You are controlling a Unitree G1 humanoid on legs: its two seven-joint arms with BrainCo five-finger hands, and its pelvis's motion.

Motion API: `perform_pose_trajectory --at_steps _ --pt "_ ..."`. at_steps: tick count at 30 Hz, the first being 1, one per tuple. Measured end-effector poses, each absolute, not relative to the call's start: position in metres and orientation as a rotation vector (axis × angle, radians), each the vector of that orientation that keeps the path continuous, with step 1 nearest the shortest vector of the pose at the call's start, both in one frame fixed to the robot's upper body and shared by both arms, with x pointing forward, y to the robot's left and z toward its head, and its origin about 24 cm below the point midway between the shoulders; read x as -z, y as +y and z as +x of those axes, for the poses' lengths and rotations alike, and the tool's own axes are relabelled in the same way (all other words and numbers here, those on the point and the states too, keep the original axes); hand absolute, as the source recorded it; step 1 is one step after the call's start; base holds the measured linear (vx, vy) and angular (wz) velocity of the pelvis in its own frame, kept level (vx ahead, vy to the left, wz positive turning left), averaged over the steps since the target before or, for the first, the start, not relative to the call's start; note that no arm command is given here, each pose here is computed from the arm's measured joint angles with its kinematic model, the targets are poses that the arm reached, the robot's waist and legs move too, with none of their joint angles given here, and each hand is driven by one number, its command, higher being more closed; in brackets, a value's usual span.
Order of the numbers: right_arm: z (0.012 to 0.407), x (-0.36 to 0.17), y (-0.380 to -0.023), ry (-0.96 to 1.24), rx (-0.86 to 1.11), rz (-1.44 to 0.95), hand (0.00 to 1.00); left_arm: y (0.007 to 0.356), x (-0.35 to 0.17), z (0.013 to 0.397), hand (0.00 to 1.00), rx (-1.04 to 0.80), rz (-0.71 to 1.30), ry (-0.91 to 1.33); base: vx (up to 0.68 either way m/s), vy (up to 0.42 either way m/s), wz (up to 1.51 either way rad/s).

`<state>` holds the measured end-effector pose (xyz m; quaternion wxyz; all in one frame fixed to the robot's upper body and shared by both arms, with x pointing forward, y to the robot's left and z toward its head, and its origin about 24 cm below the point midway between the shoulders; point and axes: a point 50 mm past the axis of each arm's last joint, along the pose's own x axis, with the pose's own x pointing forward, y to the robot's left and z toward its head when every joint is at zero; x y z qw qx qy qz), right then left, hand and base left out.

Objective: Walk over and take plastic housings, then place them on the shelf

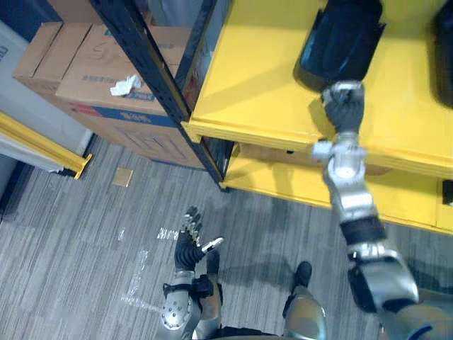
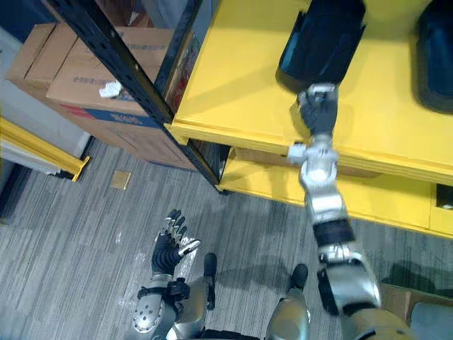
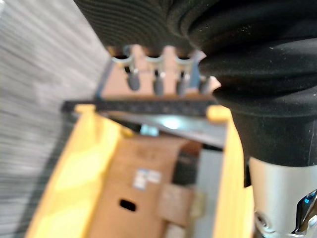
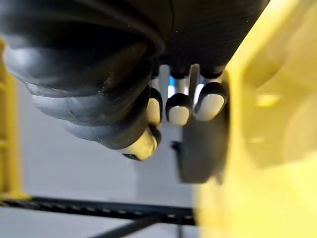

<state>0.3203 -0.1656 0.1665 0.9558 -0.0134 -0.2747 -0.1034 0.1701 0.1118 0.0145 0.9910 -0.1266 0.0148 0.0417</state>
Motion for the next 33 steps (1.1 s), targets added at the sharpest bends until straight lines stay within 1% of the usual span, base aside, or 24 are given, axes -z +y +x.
perform_pose_trajectory --at_steps 1,2,5,9,10,12,16,18,19,20,22,23,24,25,26,27,28,31,33 --pt "0.313 -0.161 -0.162 -0.554 0.203 -0.008 1.0 0.112 -0.015 0.169 0.0 -0.087 -0.254 0.03 0.13 0.007 -0.39" --pt "0.297 -0.155 -0.154 -0.556 0.179 0.025 0.0 0.113 -0.015 0.168 0.0 -0.092 -0.252 0.03 0.11 0.004 -0.5" --pt "0.258 -0.144 -0.148 -0.565 0.141 0.079 0.0 0.114 -0.016 0.168 0.0 -0.111 -0.243 0.026 0.09 0.009 -0.57" --pt "0.213 -0.127 -0.16 -0.538 0.186 0.096 0.0 0.12 -0.018 0.173 0.0 -0.179 -0.206 0.008 0.03 0.012 -0.46" --pt "0.208 -0.124 -0.162 -0.532 0.198 0.1 0.0 0.121 -0.018 0.174 0.0 -0.192 -0.203 0.004 0.01 0.017 -0.42" --pt "0.195 -0.114 -0.17 -0.493 0.253 0.084 0.0 0.126 -0.02 0.177 0.0 -0.224 -0.185 -0.011 0.0 0.017 -0.32" --pt "0.163 -0.081 -0.195 -0.324 0.428 0.024 0.0 0.135 -0.02 0.178 0.0 -0.271 -0.157 -0.018 0.02 0.011 -0.31" --pt "0.146 -0.057 -0.213 -0.208 0.553 0.061 0.0 0.14 -0.017 0.174 0.0 -0.292 -0.159 0.001 0.0 -0.003 -0.34" --pt "0.142 -0.051 -0.216 -0.178 0.581 0.07 0.0 0.14 -0.016 0.172 0.0 -0.296 -0.16 0.007 0.0 -0.013 -0.31" --pt "0.131 -0.028 -0.225 -0.076 0.653 0.059 0.0 0.141 -0.011 0.169 0.0 -0.312 -0.191 0.034 -0.01 -0.015 -0.3" --pt "0.115 0.01 -0.232 0.11 0.71 0.028 0.0 0.142 0.001 0.167 0.0 -0.339 -0.213 0.088 -0.01 -0.009 -0.2" --pt "0.11 0.021 -0.233 0.167 0.721 0.021 0.0 0.142 0.004 0.167 0.0 -0.35 -0.223 0.104 0.0 0.0 0.0" --pt "0.095 0.048 -0.233 0.314 0.745 0.017 0.0 0.146 0.015 0.164 0.0 -0.38 -0.218 0.151 0.0 0.0 0.0" --pt "0.089 0.058 -0.233 0.372 0.753 0.017 0.0 0.149 0.022 0.163 0.0 -0.398 -0.215 0.184 -0.01 -0.011 0.06" --pt "0.079 0.076 -0.231 0.489 0.754 0.026 0.0 0.155 0.038 0.158 0.0 -0.439 -0.228 0.269 -0.01 -0.012 0.09" --pt "0.066 0.097 -0.228 0.632 0.747 0.035 0.0 0.165 0.06 0.15 0.0 -0.502 -0.244 0.38 -0.01 -0.012 0.09" --pt "0.06 0.107 -0.227 0.698 0.745 0.057 0.0 0.17 0.069 0.144 0.0 -0.533 -0.248 0.431 -0.03 -0.015 0.09" --pt "0.021 0.146 -0.216 1.022 0.75 0.223 0.0 0.192 0.108 0.107 0.0 -0.655 -0.246 0.639 -0.03 -0.014 0.14" --pt "0.001 0.156 -0.21 1.139 0.76 0.294 0.0 0.2 0.119 0.091 0.0 -0.697 -0.255 0.705 -0.01 -0.01 0.21"
